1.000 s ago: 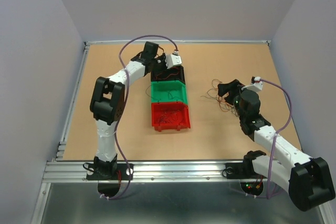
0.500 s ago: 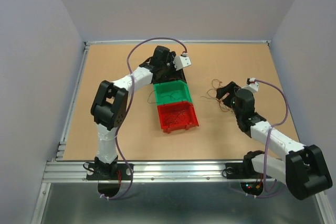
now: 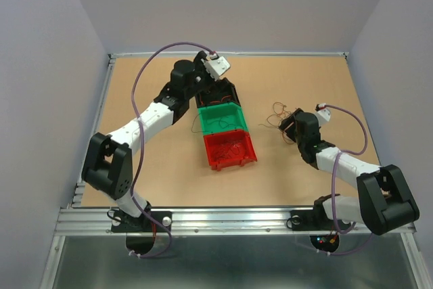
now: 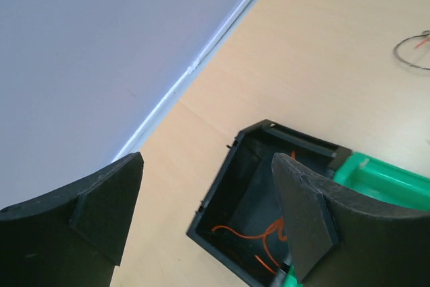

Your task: Untangle the cables

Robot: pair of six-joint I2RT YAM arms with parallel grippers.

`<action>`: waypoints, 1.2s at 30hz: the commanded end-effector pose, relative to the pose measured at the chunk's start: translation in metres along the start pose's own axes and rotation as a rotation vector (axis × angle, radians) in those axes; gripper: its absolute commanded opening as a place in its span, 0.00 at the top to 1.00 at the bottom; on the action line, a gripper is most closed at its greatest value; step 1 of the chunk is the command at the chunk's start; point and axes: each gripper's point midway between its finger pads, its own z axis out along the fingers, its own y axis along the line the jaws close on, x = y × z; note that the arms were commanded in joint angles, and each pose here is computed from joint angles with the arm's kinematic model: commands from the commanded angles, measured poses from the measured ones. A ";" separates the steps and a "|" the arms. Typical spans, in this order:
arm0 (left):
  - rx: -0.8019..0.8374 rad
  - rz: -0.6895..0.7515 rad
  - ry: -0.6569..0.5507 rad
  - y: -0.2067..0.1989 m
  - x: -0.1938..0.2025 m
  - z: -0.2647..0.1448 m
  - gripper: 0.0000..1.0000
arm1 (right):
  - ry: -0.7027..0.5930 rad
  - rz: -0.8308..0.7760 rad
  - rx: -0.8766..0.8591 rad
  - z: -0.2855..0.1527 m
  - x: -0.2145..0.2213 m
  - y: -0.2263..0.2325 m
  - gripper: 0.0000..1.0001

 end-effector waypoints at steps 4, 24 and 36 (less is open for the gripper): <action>-0.099 -0.188 -0.413 0.004 -0.080 -0.070 0.12 | -0.094 0.031 0.026 0.013 -0.028 0.017 0.36; 0.192 -0.239 -0.505 -0.076 -0.061 -0.095 0.01 | 0.032 -0.199 -0.558 -0.034 -0.014 0.124 0.99; 0.316 -0.220 -0.519 -0.103 -0.068 -0.097 0.01 | -0.157 -0.174 -0.807 -0.117 -0.054 0.140 0.99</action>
